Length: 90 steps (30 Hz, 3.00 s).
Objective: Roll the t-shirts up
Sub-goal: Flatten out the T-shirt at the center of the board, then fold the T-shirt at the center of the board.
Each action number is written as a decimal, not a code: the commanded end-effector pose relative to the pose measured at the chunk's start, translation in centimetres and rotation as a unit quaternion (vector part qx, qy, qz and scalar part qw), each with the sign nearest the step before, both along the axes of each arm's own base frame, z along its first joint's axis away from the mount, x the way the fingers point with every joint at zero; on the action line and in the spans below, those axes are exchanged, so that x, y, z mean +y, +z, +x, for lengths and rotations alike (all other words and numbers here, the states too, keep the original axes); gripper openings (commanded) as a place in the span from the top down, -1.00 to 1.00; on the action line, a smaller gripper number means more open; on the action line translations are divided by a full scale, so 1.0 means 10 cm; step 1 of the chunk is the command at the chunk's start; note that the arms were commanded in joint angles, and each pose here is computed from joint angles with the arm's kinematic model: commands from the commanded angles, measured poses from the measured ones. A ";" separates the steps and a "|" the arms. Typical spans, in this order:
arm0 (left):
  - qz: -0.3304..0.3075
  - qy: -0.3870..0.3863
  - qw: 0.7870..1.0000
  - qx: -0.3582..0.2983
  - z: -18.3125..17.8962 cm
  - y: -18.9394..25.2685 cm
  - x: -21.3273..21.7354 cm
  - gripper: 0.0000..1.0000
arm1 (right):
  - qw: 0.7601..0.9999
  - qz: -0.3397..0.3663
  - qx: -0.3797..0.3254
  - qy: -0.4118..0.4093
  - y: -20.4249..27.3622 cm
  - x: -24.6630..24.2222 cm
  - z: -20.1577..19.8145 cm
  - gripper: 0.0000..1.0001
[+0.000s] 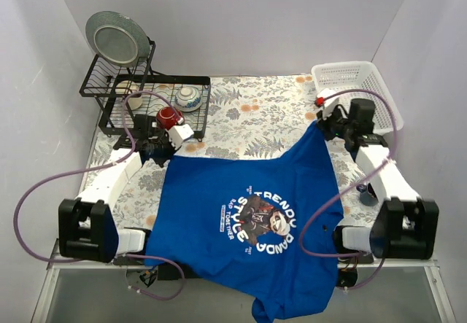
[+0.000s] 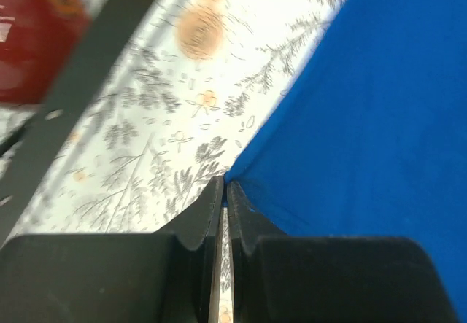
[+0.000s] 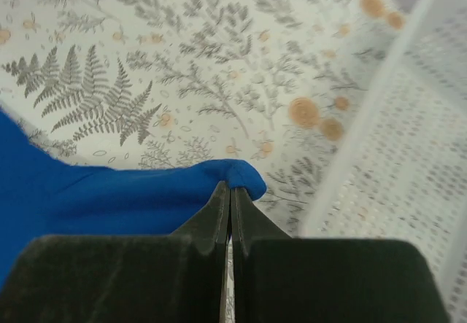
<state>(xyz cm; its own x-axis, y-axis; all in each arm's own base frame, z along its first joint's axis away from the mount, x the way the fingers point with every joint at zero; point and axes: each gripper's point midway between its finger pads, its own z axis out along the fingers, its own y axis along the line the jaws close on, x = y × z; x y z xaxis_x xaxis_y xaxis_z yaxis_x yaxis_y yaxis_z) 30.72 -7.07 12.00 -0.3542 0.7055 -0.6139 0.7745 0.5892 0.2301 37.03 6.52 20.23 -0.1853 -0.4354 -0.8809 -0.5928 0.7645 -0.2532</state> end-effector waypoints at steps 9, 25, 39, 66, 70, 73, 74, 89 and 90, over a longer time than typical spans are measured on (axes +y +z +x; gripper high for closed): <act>0.049 0.027 0.998 0.004 0.65 -0.46 0.56 1.00 | 0.995 -0.059 0.041 0.074 -0.68 0.39 1.21 0.97; 0.006 0.047 0.999 -0.013 0.82 -0.17 0.83 1.00 | 0.992 -0.104 0.021 0.073 -0.69 0.61 1.86 0.97; -0.018 -0.005 1.000 -0.015 0.02 0.07 0.57 1.00 | 0.984 -0.125 0.074 0.100 -0.49 0.43 0.66 0.97; 0.106 -0.039 0.992 -0.048 -0.65 -0.04 0.93 1.00 | 0.959 -0.180 0.142 0.165 -0.83 0.07 -1.51 0.97; 0.123 -0.090 0.988 -0.017 -0.82 -0.17 0.90 1.00 | 0.953 -0.194 0.151 0.175 -0.94 0.02 -1.65 0.97; 0.135 -0.120 0.983 -0.003 -0.92 -0.24 0.90 1.00 | 0.950 -0.199 0.157 0.184 -0.98 0.02 -1.72 0.97; 0.135 -0.128 0.983 0.005 -0.96 -0.25 0.89 1.00 | 0.948 -0.199 0.164 0.186 -1.00 0.01 -1.76 0.97; 0.151 -0.160 0.973 0.074 -1.34 -0.59 0.93 1.00 | 0.928 -0.220 0.191 0.234 -1.23 -0.06 -2.24 0.97; 0.149 -0.161 0.972 0.081 -1.37 -0.62 0.92 1.00 | 0.927 -0.222 0.190 0.234 -1.23 -0.07 -2.24 0.97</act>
<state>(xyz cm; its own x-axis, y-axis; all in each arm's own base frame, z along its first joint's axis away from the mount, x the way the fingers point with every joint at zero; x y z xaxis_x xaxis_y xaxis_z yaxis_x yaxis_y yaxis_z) 17.80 1.66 6.35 -0.1569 0.9239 -0.3490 0.9436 0.2445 0.2230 15.82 6.16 8.29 -0.2052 -0.8232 -0.5294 -0.9221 0.3439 -0.1775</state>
